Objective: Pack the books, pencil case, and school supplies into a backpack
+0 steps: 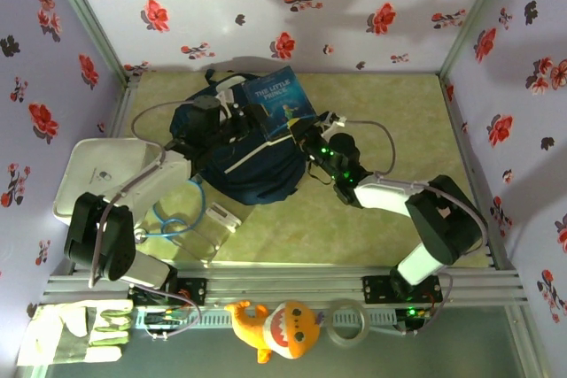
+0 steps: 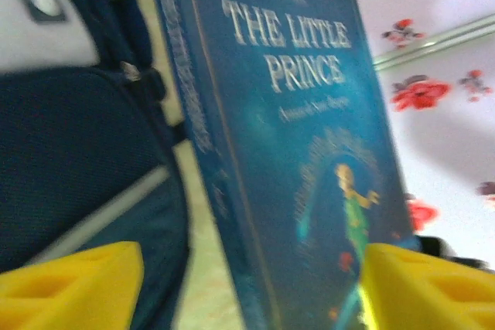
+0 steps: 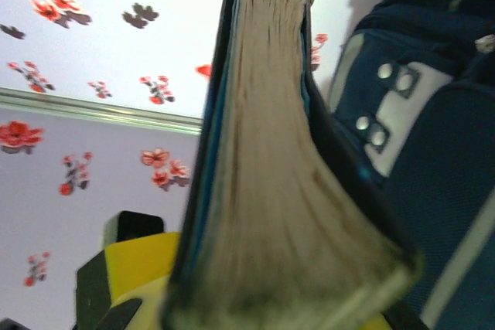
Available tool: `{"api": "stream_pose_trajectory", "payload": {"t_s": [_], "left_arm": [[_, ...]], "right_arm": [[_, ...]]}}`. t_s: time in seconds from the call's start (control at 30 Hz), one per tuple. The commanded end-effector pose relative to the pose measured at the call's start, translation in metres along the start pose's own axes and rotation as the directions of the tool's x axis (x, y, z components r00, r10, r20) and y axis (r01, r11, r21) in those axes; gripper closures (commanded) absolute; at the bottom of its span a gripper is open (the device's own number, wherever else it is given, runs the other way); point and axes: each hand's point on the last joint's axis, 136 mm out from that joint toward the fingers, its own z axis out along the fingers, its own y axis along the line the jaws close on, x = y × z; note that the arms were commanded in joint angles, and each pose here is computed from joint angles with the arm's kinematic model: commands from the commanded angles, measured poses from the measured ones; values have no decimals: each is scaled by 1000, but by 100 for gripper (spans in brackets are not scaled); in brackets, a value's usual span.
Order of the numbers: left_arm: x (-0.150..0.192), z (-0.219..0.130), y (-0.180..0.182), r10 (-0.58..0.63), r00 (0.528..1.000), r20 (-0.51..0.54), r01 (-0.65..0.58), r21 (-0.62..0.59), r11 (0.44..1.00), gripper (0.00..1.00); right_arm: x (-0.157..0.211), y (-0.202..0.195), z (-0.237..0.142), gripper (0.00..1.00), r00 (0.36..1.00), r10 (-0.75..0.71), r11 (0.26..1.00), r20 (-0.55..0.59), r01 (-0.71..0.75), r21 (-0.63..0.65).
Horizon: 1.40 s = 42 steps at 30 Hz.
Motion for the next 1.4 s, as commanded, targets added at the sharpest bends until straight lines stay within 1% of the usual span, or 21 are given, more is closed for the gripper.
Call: {"api": "stream_pose_trajectory", "payload": {"t_s": [0.0, 0.03, 0.07, 0.2, 0.3, 0.4, 0.5, 0.6, 0.63, 0.7, 0.77, 0.83, 0.97, 1.1, 1.17, 1.27, 1.37], "left_arm": [[-5, -13, 35, 175, 984, -35, -178, -182, 967, 10], [-4, -16, 41, 217, 974, -58, -225, -212, 951, 3], [-2, -18, 46, 269, 960, -83, -281, -233, 931, 0], [3, -26, 58, 389, 905, -171, -423, -285, 860, 0], [11, -28, 55, 476, 850, -223, -523, -263, 811, 0], [21, -25, 51, 552, 784, -282, -616, -254, 745, 0], [36, -17, 47, 618, 700, -358, -710, -251, 658, 0], [54, -5, 45, 679, 582, -448, -809, -230, 541, 0], [60, 0, 44, 694, 536, -480, -839, -215, 499, 1], [71, 8, 46, 701, 454, -550, -883, -173, 436, 9], [83, 15, 49, 691, 384, -613, -910, -124, 397, 16], [91, 21, 53, 680, 338, -651, -925, -96, 367, 22], [100, 33, 59, 663, 276, -696, -946, -75, 315, 32], [100, 41, 69, 636, 241, -733, -962, -94, 256, 37], [102, 44, 74, 624, 212, -752, -972, -96, 215, 40], [99, 48, 82, 606, 173, -776, -984, -111, 138, 42], [96, 51, 90, 586, 163, -794, -987, -127, 102, 46]], "right_arm": [[-11, 15, -15, 88, 993, -109, 994, 47, 110, -10], [-12, 11, -19, 88, 991, -123, 992, 44, 123, 10], [-14, 8, -23, 88, 990, -135, 991, 44, 134, 27], [-24, 4, -38, 88, 981, -185, 981, 62, 181, 67], [-36, -3, -52, 88, 968, -234, 965, 90, 221, 138], [-48, -10, -68, 88, 951, -286, 940, 116, 255, 229], [-59, -13, -84, 89, 932, -333, 912, 142, 280, 301], [-69, -16, -100, 89, 917, -361, 890, 170, 285, 356], [-71, -17, -104, 89, 913, -368, 885, 175, 287, 366], [-73, -15, -110, 88, 907, -380, 882, 182, 295, 368], [-73, -13, -114, 88, 902, -393, 877, 176, 311, 366], [-73, -13, -116, 87, 901, -400, 874, 171, 318, 367], [-73, -14, -119, 87, 900, -401, 873, 169, 319, 369], [-74, -15, -119, 87, 901, -399, 873, 169, 317, 370], [-75, -16, -120, 87, 901, -398, 873, 171, 315, 374], [-75, -18, -120, 87, 902, -397, 872, 171, 313, 376], [-75, -21, -120, 86, 903, -394, 871, 171, 308, 383]]}}
